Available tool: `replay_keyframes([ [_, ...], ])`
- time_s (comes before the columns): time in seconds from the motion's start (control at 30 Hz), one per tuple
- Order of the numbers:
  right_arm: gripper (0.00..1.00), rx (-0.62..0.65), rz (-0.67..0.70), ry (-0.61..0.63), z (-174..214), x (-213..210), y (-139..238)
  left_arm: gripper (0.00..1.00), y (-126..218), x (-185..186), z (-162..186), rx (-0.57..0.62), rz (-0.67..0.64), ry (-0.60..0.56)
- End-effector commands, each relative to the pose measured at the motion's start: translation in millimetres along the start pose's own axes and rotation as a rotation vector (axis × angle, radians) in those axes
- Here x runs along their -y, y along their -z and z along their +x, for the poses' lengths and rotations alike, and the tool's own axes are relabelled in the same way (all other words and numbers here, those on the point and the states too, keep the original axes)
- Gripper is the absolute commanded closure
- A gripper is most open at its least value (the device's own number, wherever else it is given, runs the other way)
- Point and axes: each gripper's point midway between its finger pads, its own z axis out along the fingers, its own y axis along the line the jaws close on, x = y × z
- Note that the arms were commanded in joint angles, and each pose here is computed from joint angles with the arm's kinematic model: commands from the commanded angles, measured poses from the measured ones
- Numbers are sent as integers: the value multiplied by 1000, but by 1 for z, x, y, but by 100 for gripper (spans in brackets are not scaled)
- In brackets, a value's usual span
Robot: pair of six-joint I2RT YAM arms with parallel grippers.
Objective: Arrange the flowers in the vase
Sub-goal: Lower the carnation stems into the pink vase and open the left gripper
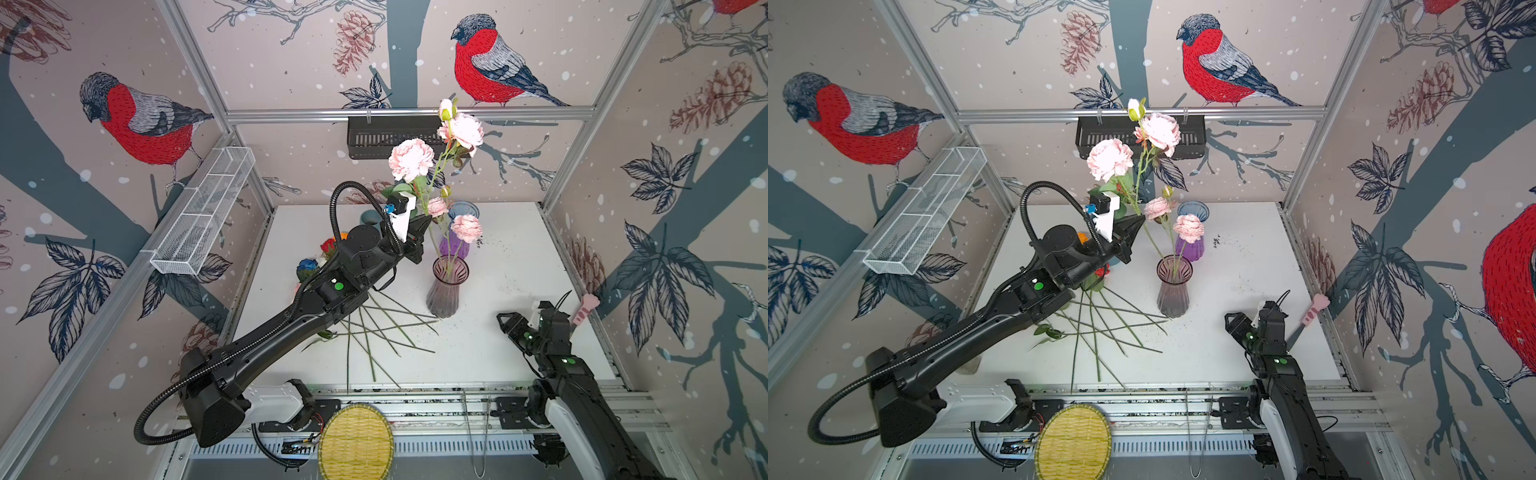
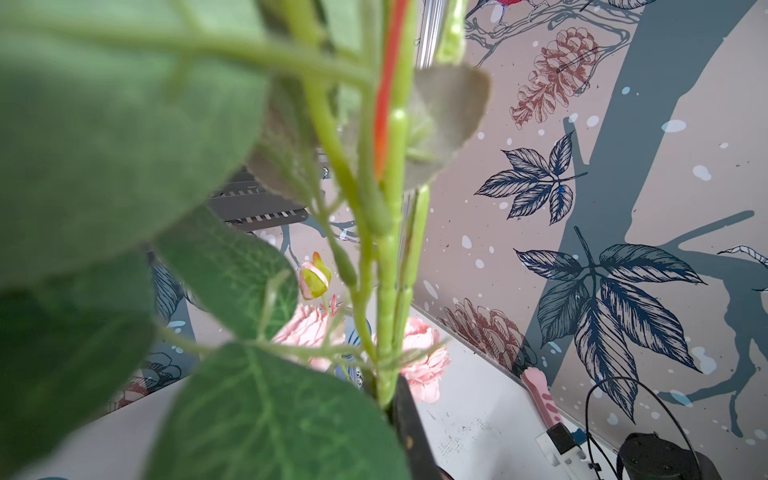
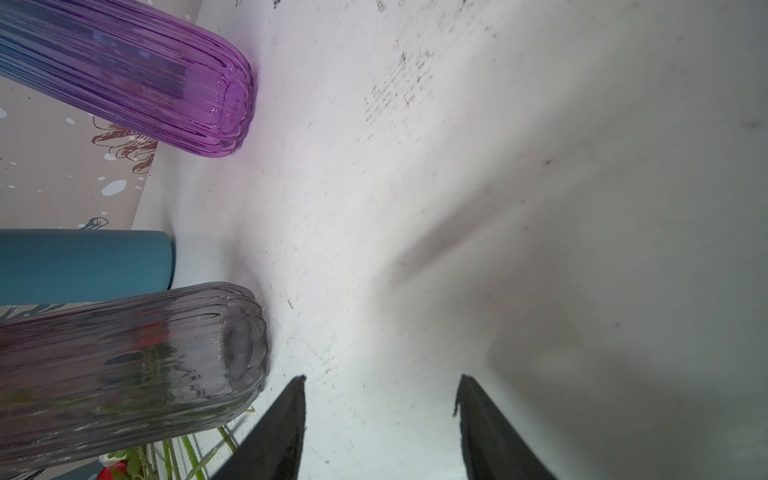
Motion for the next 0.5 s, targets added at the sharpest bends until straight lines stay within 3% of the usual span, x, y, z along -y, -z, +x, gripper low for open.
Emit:
replay_keyframes([
  [0.0,41,4,4,5,-1,1,0,100,0,1,-4,17,3,10],
  [0.47,41,6,2,6,-1,0,1,100,-26,22,44,-92,121,136],
])
